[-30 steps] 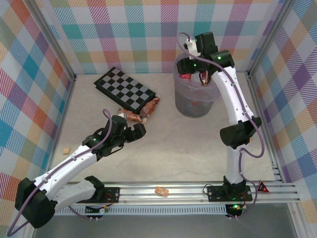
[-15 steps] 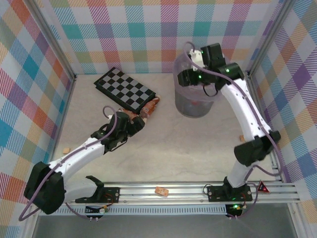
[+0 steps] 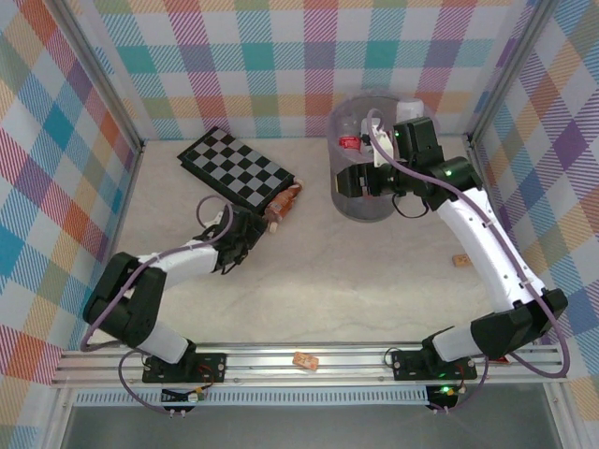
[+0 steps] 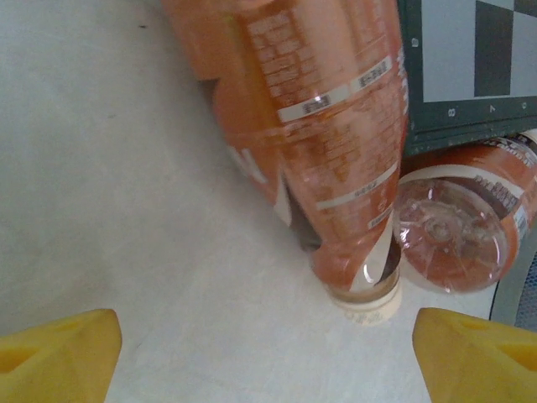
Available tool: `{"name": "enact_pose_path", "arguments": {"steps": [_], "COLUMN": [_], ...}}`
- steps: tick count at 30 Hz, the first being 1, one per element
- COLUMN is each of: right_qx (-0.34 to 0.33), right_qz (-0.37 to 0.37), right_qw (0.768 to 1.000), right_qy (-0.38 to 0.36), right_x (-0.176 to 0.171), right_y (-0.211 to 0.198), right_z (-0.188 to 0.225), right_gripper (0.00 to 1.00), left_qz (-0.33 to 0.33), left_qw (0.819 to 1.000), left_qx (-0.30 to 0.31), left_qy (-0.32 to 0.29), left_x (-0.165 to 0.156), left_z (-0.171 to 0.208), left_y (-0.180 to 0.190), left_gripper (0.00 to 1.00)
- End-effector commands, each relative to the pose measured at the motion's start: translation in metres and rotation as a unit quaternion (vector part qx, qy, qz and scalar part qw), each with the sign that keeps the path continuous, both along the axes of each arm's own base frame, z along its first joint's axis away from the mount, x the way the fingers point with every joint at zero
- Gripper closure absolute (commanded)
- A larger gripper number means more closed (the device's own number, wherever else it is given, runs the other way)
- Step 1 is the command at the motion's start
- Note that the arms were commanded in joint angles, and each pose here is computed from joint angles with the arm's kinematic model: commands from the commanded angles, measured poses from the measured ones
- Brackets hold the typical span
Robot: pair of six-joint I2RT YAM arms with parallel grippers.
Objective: Put the plastic bottles in the bin
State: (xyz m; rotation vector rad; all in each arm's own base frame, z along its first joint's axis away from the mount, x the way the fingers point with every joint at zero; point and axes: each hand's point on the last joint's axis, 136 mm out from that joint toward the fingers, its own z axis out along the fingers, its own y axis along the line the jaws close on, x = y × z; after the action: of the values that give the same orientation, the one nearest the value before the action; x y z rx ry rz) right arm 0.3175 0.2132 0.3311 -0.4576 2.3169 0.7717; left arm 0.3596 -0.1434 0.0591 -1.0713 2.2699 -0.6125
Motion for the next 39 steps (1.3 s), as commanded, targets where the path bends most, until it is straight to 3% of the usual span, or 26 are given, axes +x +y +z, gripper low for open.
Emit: {"name": "enact_pose_path", "arguments": {"steps": [1, 9, 16, 24, 32, 39], "right_qx": [0.007, -0.002, -0.005, -0.006, 0.054, 0.104], "right_qz": [0.007, 0.005, 0.005, 0.004, 0.024, 0.065], "right_qw": [1.000, 1.000, 1.000, 1.000, 0.998, 0.992], "right_qy": [-0.002, 0.000, -0.005, 0.005, -0.005, 0.014], "right_x": [-0.009, -0.014, -0.015, -0.015, -0.014, -0.023], "right_y": [0.000, -0.004, -0.006, -0.006, 0.011, 0.028], "right_z": [0.004, 0.001, 0.003, -0.006, 0.014, 0.012], "right_gripper": [0.26, 0.25, 0.25, 0.25, 0.25, 0.25], "left_qz": [0.004, 0.021, 0.042, 0.036, 0.014, -0.067], "left_qw": [0.998, 0.998, 0.997, 0.999, 0.999, 0.994], "left_qx": [-0.037, -0.053, -0.059, -0.034, -0.022, 0.038], "left_qy": [-0.046, -0.029, -0.014, -0.022, -0.043, -0.079], "left_x": [0.032, 0.043, 0.041, 0.030, 0.016, -0.007], "left_z": [0.019, -0.006, -0.029, -0.016, 0.009, 0.051], "left_y": [-0.015, -0.023, -0.019, -0.010, -0.010, -0.010], "left_gripper": [0.11, 0.20, 0.43, 0.63, 0.65, 0.66]}}
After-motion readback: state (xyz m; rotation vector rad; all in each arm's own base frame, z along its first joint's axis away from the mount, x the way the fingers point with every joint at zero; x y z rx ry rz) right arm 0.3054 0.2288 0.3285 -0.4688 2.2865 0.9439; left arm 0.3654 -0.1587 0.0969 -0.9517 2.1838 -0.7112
